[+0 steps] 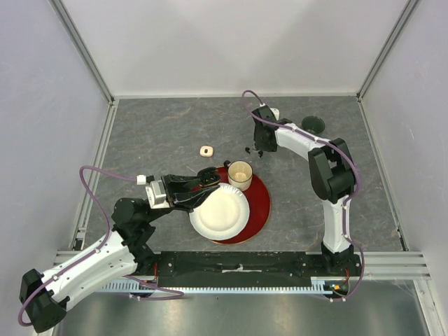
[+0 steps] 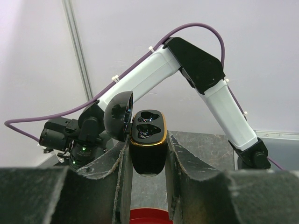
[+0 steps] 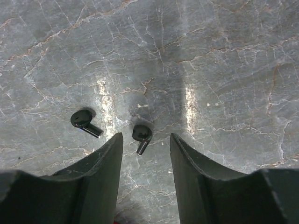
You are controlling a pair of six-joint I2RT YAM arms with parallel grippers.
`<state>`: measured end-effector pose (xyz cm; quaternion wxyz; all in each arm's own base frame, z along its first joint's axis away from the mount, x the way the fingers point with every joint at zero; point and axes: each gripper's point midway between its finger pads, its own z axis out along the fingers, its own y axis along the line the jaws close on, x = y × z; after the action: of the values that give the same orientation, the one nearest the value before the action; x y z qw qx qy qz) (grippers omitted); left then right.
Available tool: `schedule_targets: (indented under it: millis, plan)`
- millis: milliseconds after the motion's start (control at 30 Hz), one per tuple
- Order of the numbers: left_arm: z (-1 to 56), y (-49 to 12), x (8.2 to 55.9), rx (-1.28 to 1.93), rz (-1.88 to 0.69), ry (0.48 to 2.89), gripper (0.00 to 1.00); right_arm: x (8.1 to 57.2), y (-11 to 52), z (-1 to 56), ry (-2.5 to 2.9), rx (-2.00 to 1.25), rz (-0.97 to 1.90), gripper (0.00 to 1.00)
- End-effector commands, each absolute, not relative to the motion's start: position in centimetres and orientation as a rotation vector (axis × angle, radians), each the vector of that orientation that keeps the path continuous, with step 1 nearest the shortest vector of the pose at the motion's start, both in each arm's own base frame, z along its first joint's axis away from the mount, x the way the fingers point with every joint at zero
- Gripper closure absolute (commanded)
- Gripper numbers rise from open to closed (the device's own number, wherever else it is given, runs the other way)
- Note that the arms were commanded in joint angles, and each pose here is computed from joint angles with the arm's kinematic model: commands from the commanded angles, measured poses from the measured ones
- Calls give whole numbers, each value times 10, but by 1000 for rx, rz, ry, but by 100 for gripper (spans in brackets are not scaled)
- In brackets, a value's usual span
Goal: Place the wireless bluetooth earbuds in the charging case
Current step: Pick up the earbud from the center of the board.
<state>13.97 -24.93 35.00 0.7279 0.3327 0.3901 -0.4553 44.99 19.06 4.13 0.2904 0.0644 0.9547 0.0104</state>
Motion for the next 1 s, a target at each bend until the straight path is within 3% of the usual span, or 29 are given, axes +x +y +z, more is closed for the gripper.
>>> schedule_targets:
  millis: [0,500,967]
  plan:
    - [372,-246,134,710,-1026,811,98,462,193,42,2531,153,36,48]
    - [368,-245,134,715,-1015,809,98,458,194,19,2583,133,27,51]
    - [363,-246,135,715,-1012,816,98,449,192,11,2612,146,27,62]
